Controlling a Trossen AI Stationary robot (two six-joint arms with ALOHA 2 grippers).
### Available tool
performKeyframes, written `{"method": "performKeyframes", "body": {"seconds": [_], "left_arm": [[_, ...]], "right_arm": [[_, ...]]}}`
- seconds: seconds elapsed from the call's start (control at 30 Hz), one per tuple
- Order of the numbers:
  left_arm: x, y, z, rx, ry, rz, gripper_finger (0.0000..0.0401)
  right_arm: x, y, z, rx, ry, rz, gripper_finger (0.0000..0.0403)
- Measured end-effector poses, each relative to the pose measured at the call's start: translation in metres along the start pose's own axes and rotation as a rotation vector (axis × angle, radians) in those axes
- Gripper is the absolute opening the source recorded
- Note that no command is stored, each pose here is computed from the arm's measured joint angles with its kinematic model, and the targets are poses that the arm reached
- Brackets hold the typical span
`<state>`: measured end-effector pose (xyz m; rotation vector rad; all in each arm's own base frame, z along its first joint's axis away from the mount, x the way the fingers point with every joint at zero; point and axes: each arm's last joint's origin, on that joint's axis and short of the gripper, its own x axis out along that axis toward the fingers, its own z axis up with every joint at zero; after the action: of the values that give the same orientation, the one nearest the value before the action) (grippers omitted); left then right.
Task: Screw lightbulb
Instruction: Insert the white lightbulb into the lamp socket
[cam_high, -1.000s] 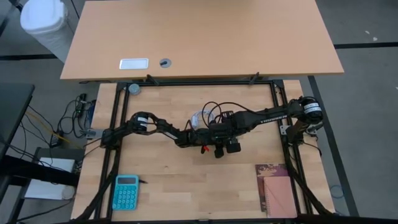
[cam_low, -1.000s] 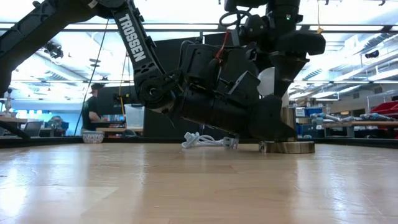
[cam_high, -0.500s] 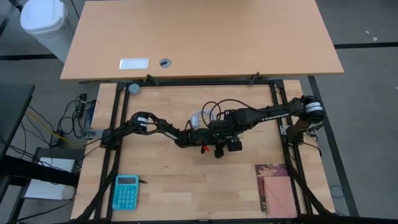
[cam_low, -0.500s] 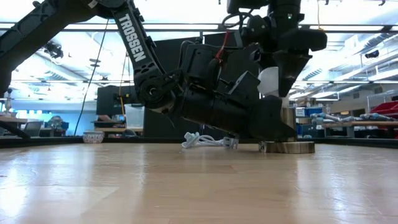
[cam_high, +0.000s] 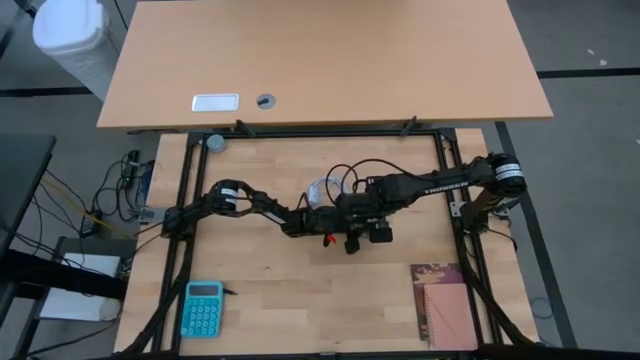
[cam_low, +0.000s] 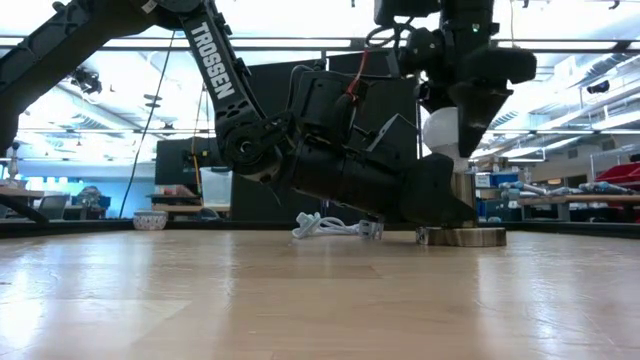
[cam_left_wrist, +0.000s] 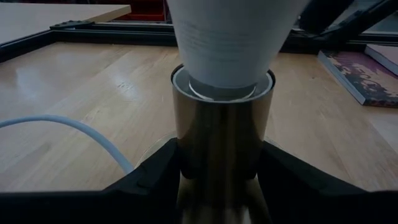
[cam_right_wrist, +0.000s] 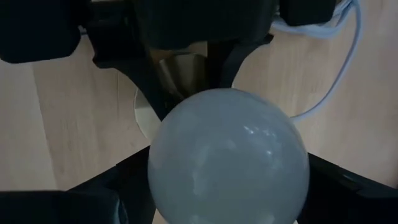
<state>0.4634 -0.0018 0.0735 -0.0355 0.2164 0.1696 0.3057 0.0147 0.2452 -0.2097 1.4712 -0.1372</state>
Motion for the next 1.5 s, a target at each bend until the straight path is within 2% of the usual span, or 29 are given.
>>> {"method": "performKeyframes", "body": {"seconds": [0.4,0.53,0.77,0.87,1.5], "left_arm": [[0.000,0.000,0.000,0.000,0.003,0.000,0.0194],[0.000,0.000,0.000,0.001,0.003,0.000,0.0194],[0.000,0.000,0.000,0.001,0.004,0.000,0.0194],[0.000,0.000,0.000,0.001,0.004,0.000,0.0194],[0.000,0.000,0.000,0.001,0.004,0.000,0.0194]], "right_arm": [[-0.019,-0.004,-0.009,0.039,-0.065,0.009,0.0291],[-0.017,-0.004,-0.009,0.044,-0.068,0.010,0.0291],[0.004,0.002,-0.019,0.052,0.000,0.026,0.0291],[0.007,0.004,-0.018,0.054,-0.019,0.027,0.0291],[-0.006,0.002,-0.022,0.071,-0.088,0.027,0.0291]]}}
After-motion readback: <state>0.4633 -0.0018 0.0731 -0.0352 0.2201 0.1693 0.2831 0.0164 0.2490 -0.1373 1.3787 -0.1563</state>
